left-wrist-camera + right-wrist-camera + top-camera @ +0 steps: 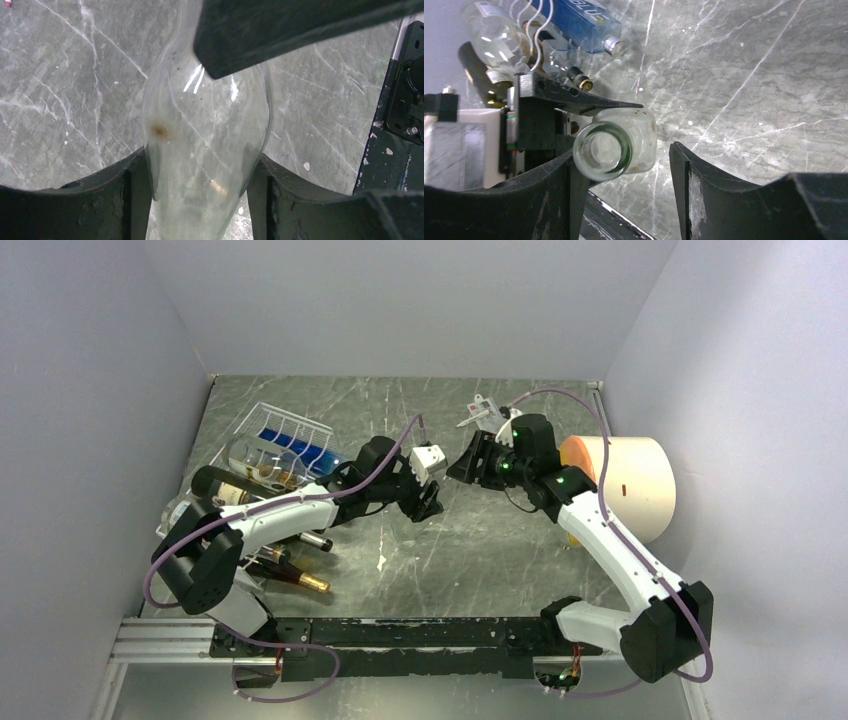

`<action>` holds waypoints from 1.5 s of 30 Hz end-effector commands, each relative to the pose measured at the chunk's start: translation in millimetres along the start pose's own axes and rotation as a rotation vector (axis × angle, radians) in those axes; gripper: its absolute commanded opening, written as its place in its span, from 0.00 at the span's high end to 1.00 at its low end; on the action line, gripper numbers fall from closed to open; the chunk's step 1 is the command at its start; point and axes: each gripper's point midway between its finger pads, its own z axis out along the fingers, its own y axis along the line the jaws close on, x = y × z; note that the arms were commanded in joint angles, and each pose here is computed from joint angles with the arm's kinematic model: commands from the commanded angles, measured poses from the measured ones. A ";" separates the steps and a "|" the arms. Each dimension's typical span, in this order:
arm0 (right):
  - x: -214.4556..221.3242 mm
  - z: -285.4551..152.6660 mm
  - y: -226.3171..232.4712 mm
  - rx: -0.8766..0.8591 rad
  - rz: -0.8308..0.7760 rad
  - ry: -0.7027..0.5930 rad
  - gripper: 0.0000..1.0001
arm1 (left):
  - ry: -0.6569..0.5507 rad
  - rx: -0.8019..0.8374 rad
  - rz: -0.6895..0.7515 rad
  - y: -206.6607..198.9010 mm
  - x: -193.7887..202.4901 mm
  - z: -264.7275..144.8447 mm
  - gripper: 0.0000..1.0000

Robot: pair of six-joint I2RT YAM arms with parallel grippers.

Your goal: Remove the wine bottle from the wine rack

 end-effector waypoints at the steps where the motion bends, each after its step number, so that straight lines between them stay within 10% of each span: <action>1: -19.5 5.9 4.3 0.070 -0.049 -0.084 0.44 | -0.109 -0.001 0.031 -2.0 -45.0 -4.3 0.88; 15: -10.2 30.9 -9.5 0.121 -0.012 -0.119 0.53 | -0.072 -0.041 -0.024 7.6 -39.6 2.7 0.85; 19: -1.2 44.1 -14.4 0.117 0.013 -0.104 0.78 | -0.073 -0.019 -0.041 4.0 -38.2 5.1 0.82; 22: -1.6 48.4 -13.3 0.104 -0.005 -0.102 1.00 | -0.063 -0.022 -0.069 4.0 -43.1 4.4 0.55; 24: -6.7 47.2 -15.2 0.125 -0.010 -0.119 1.00 | -0.061 -0.037 -0.075 5.3 -45.3 1.3 0.17; 26: -17.3 43.4 -14.4 0.142 -0.026 -0.149 1.00 | -0.071 -0.070 -0.069 9.7 -49.7 -4.7 0.00; 45: -165.3 -13.6 -37.4 0.556 -0.349 -0.632 1.00 | -0.418 -0.311 -0.111 87.6 -127.2 -151.7 0.02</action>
